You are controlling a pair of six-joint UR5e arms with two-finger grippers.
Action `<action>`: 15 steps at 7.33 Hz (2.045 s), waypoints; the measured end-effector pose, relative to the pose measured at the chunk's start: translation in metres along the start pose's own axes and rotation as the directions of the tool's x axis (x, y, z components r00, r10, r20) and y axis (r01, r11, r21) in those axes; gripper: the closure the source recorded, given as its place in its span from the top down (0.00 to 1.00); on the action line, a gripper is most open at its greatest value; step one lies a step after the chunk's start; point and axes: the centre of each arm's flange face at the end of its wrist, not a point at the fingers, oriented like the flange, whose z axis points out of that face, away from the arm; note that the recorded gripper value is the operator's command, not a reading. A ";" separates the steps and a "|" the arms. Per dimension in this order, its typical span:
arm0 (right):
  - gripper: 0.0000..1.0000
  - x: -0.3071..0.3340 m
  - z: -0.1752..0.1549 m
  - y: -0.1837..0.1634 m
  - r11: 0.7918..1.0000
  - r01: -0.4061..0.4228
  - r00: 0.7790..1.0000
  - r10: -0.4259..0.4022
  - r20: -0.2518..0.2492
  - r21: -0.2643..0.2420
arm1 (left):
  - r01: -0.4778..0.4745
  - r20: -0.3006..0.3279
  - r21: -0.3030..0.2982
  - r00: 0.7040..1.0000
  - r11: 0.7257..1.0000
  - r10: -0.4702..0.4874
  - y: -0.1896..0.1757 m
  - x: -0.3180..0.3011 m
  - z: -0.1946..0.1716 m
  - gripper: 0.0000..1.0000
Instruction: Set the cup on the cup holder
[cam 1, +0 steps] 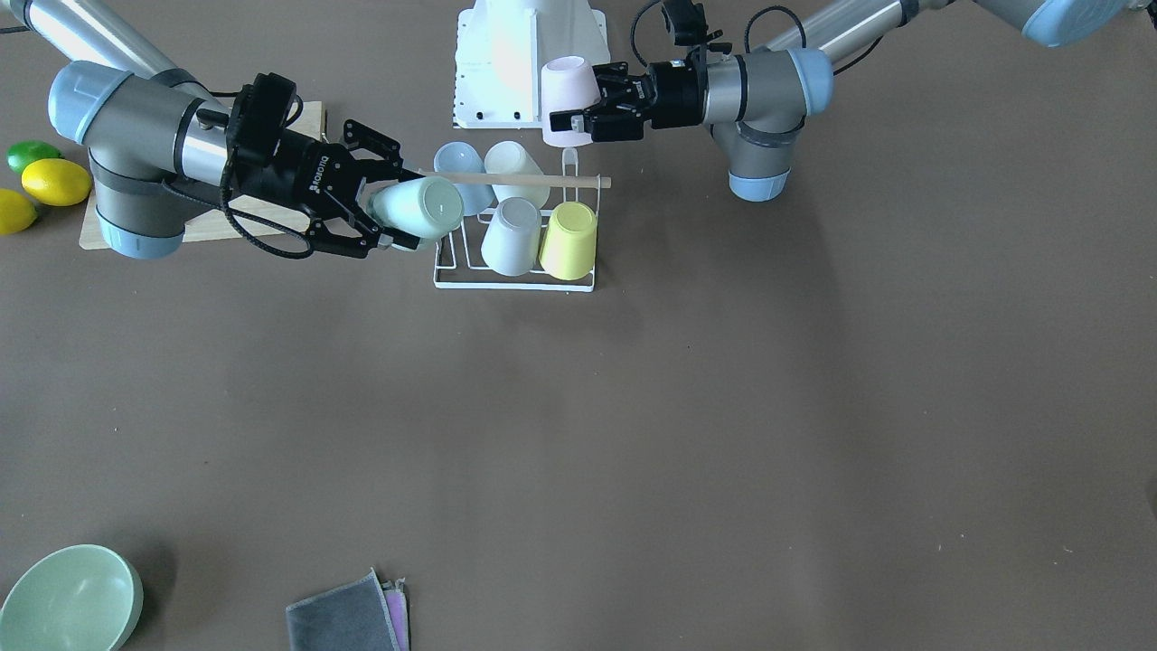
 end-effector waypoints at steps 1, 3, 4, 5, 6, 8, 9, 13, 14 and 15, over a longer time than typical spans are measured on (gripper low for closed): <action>0.53 -0.007 0.001 0.005 1.000 0.002 1.000 -0.002 -0.002 0.024 | -0.002 -0.003 -0.011 1.000 1.000 0.002 0.005 0.002 -0.001 0.58; 0.50 -0.018 0.011 0.015 0.998 0.001 1.000 0.000 -0.019 0.058 | 0.031 -0.021 -0.024 0.999 0.999 -0.031 0.012 0.014 0.002 0.58; 0.49 -0.019 0.014 0.024 0.997 0.004 1.000 -0.002 -0.023 0.074 | 0.075 -0.030 -0.027 0.997 0.997 -0.076 0.013 0.021 0.004 0.58; 0.49 -0.019 0.016 0.032 0.996 0.005 1.000 -0.003 -0.025 0.085 | 0.110 -0.034 -0.027 0.993 0.994 -0.111 0.014 0.024 0.006 0.58; 0.49 -0.021 0.020 0.036 0.996 0.008 1.000 -0.005 -0.029 0.094 | 0.125 -0.036 -0.026 0.991 0.992 -0.126 0.014 0.025 0.007 0.58; 0.49 -0.024 0.028 0.032 0.993 0.014 0.999 -0.010 -0.033 0.114 | 0.133 -0.034 -0.033 0.990 0.991 -0.134 0.016 0.026 0.010 0.58; 0.49 -0.025 0.031 0.030 0.993 0.014 0.999 -0.011 -0.032 0.119 | 0.135 -0.033 -0.039 0.990 0.990 -0.136 0.018 0.026 0.011 0.58; 0.49 -0.033 0.037 0.041 0.994 0.002 1.000 0.000 -0.018 0.106 | 0.139 -0.031 -0.054 0.990 0.989 -0.141 0.024 0.027 0.012 0.58; 0.49 -0.035 0.037 0.044 0.995 0.001 1.000 0.000 -0.015 0.102 | 0.139 -0.027 -0.054 0.990 0.989 -0.140 0.024 0.027 0.012 0.58; 0.50 -0.036 0.037 0.046 0.995 0.003 1.000 -0.001 -0.014 0.099 | 0.139 -0.016 -0.056 0.990 0.989 -0.140 0.025 0.026 0.012 0.58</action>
